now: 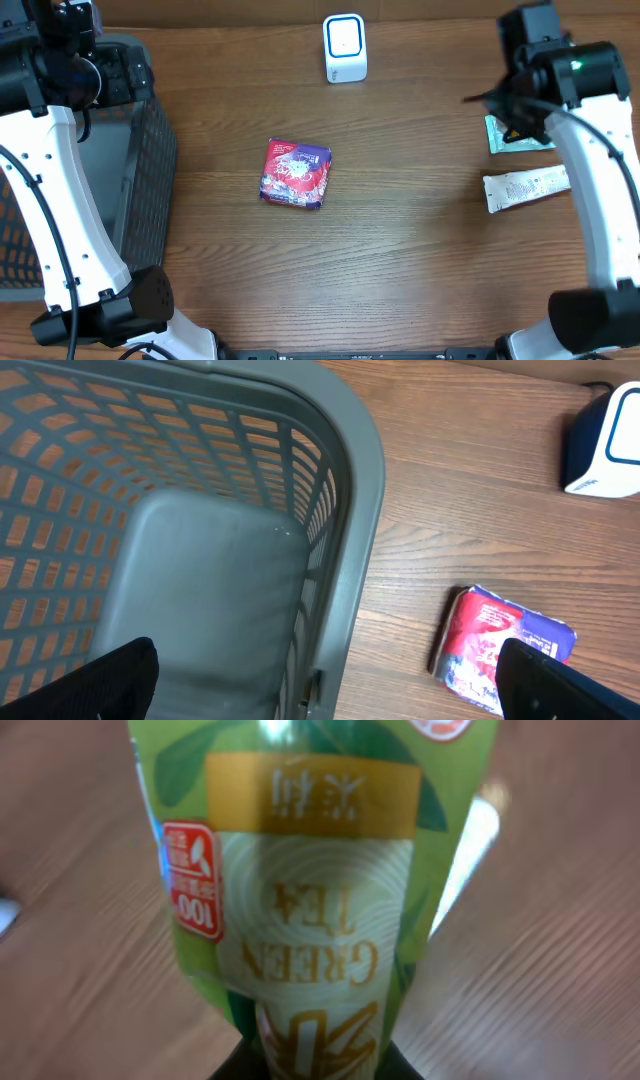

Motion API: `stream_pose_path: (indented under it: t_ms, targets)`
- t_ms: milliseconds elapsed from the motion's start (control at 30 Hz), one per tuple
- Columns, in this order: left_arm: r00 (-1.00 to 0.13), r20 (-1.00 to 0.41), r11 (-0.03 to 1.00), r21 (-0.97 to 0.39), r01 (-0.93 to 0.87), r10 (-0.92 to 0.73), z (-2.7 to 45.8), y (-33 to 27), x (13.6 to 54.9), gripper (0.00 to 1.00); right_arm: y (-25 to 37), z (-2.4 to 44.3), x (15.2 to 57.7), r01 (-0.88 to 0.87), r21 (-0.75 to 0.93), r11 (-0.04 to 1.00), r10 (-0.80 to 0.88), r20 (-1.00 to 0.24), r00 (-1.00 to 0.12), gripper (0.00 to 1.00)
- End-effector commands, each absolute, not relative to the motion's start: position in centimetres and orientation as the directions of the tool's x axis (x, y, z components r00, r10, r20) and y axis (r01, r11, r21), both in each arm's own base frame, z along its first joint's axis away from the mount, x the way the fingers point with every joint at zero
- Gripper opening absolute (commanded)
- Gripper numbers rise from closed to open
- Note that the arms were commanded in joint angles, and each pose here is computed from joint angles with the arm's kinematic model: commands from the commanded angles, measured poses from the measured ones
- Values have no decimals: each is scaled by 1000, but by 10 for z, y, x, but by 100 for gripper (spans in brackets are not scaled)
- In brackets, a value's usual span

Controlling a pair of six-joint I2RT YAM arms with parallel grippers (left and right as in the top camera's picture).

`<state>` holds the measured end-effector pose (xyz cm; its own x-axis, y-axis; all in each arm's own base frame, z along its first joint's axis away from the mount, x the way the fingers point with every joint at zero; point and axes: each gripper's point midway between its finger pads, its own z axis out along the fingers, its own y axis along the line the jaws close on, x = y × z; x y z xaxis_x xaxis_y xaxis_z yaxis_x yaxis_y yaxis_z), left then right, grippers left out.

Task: Scan the item barcode

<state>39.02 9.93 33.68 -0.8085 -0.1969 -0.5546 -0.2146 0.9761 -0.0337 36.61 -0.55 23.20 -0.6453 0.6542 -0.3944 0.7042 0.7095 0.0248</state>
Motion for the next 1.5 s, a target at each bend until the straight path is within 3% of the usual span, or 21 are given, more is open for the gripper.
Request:
stream_pose_path:
  t_ms: [0,200,333,367,433,533,600,800,900,967,1067,1133,1267,1367,1467]
  targets:
    - [-807,-564,981,-31,-191,-175,340,95,390,99,-20,195,363,840,87,535,820,-294,-491,4]
    - [-807,-564,981,-31,-191,-175,340,95,390,100,-41,123,369,883,164,440,893,-183,-411,4]
    - [-807,-564,981,-31,-191,-175,340,95,390,100,-44,98,368,896,190,401,913,-160,-375,7]
    - [-807,-564,981,-31,-191,-175,340,95,390,100,-45,96,369,896,195,400,914,-163,-372,11]
    - [-807,-564,981,-31,-191,-175,340,95,390,100,-47,97,374,892,209,401,912,-180,-368,38]
    - [-807,-564,981,-31,-191,-175,340,95,390,100,-48,101,382,882,239,406,910,-194,-366,43]
    - [-808,-563,981,-31,-191,-175,340,95,390,99,-42,107,390,854,270,444,895,-190,-405,49]
    - [-808,-563,981,-31,-191,-175,340,95,390,100,1,164,418,592,471,654,732,-194,-653,50]
    - [-807,-564,981,-31,-191,-175,340,95,390,100,38,195,424,414,558,719,617,-239,-750,62]
    - [-807,-564,981,-31,-191,-175,340,95,390,99,64,203,423,342,583,737,560,-244,-792,65]
    - [-807,-564,981,-31,-191,-175,340,95,390,100,115,205,413,240,622,746,460,-220,-860,71]
    - [-807,-564,981,-31,-191,-175,340,95,390,99,144,206,407,182,631,754,401,-222,-889,82]
    - [-807,-564,981,-31,-191,-175,340,95,390,100,209,201,395,44,639,768,266,-256,-929,82]
    - [-808,-563,981,-31,-191,-175,340,95,390,100,237,181,386,82,615,785,265,-212,-941,100]
    - [-807,-564,981,-31,-191,-175,340,95,390,100,254,157,380,123,578,807,266,-169,-949,100]
